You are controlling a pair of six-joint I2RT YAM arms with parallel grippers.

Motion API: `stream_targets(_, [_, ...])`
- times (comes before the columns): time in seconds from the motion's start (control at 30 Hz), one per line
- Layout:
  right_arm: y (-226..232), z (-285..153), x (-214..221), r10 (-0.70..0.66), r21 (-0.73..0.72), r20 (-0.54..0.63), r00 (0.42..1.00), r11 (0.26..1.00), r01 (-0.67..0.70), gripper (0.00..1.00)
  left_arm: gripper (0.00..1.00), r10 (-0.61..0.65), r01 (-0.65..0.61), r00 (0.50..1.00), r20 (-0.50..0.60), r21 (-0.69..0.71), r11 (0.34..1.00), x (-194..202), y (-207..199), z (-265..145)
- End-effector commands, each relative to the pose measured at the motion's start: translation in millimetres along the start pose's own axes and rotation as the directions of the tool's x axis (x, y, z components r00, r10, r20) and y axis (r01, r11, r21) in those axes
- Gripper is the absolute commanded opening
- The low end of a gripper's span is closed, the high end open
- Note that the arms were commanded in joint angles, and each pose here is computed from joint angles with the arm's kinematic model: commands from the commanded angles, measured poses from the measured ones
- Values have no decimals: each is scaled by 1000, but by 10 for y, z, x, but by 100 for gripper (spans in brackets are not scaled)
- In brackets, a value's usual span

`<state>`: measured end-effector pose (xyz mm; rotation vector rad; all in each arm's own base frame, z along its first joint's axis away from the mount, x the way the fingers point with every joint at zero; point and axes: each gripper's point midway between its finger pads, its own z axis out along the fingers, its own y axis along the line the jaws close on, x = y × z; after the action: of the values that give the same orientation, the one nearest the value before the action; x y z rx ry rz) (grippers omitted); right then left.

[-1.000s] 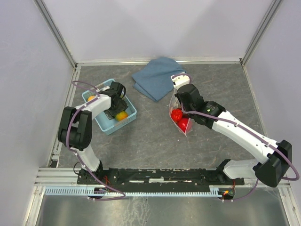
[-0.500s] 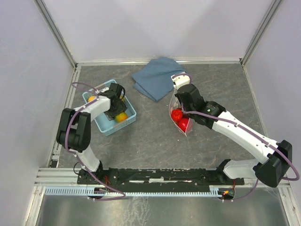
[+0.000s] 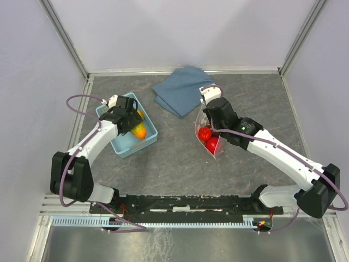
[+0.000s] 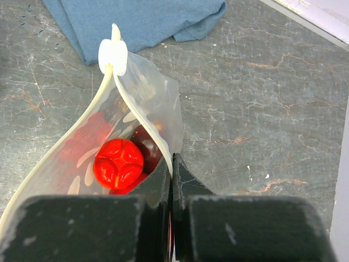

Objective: Place the food in the zip-top bag and seal the zipper
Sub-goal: Pick up the fake fruit from the bin.

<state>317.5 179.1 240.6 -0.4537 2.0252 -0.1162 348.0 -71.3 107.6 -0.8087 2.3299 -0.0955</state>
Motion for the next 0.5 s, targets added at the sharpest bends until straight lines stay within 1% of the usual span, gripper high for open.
stream_targets(0.0, [-17,-96,-163,65,-22,49,997,998,-64,2,25,15,-23,995,103,77,997,-209,-91,-172])
stream_targets(0.1, [13,-96,-155,76,-35,45,996,997,-74,2,23,13,-37,991,134,184,982,-277,-250,-377])
stream_targets(0.23, [48,-95,-161,81,-53,39,996,995,-79,1,23,-5,-74,978,208,367,927,-336,-545,-768])
stream_targets(0.37, [94,-112,-182,91,-79,36,995,993,-88,2,23,-14,-148,959,284,540,829,-292,-887,-1252])
stream_targets(0.47, [132,-119,-185,96,-101,29,995,991,-93,2,22,-13,-210,945,327,636,743,-197,-1122,-1581])
